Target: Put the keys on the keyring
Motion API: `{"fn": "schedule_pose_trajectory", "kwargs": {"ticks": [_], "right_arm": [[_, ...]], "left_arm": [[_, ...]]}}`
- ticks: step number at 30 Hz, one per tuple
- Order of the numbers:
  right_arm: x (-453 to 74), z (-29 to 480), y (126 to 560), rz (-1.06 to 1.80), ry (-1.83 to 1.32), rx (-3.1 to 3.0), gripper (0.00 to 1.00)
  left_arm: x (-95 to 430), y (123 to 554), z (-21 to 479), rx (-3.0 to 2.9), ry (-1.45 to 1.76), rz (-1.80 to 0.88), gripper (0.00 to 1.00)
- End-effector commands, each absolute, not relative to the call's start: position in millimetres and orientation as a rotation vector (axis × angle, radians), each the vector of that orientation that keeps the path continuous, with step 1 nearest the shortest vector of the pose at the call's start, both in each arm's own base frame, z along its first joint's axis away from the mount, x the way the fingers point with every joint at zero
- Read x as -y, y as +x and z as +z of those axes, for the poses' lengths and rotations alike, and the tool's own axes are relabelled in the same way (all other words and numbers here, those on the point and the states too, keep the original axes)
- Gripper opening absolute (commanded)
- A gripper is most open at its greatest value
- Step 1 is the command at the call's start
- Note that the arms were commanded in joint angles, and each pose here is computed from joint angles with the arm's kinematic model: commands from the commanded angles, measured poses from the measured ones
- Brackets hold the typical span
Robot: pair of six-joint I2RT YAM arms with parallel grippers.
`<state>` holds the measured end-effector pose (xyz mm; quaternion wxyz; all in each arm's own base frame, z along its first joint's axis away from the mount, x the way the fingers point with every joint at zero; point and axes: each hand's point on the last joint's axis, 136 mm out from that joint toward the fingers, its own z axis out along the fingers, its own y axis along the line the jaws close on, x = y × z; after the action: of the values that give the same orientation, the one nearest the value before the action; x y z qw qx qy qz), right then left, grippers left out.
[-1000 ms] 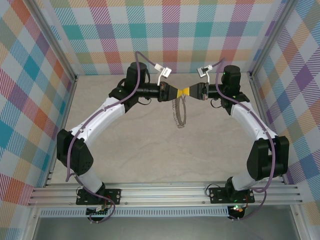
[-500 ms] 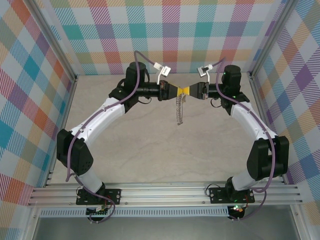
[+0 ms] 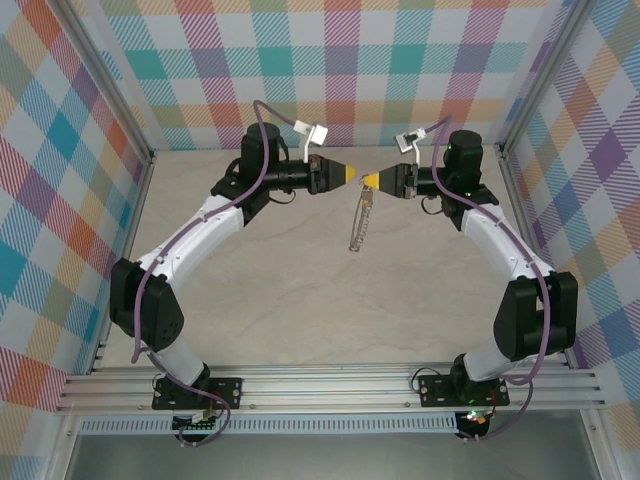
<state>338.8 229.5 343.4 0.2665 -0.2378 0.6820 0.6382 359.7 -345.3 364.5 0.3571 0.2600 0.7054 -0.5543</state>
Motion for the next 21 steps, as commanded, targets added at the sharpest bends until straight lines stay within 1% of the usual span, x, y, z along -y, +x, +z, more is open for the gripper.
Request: {"fn": "schedule_pose_trajectory", "kwargs": {"ticks": [1, 21], "right_arm": [[-229, 349, 337, 1.723, -0.689, -1.798, 0.0], [-229, 349, 341, 1.714, -0.673, -1.802, 0.0]], "left_arm": [[352, 349, 373, -1.775, 0.712, -1.484, 0.3], [370, 335, 361, -1.788, 0.788, -1.543, 0.3]]}}
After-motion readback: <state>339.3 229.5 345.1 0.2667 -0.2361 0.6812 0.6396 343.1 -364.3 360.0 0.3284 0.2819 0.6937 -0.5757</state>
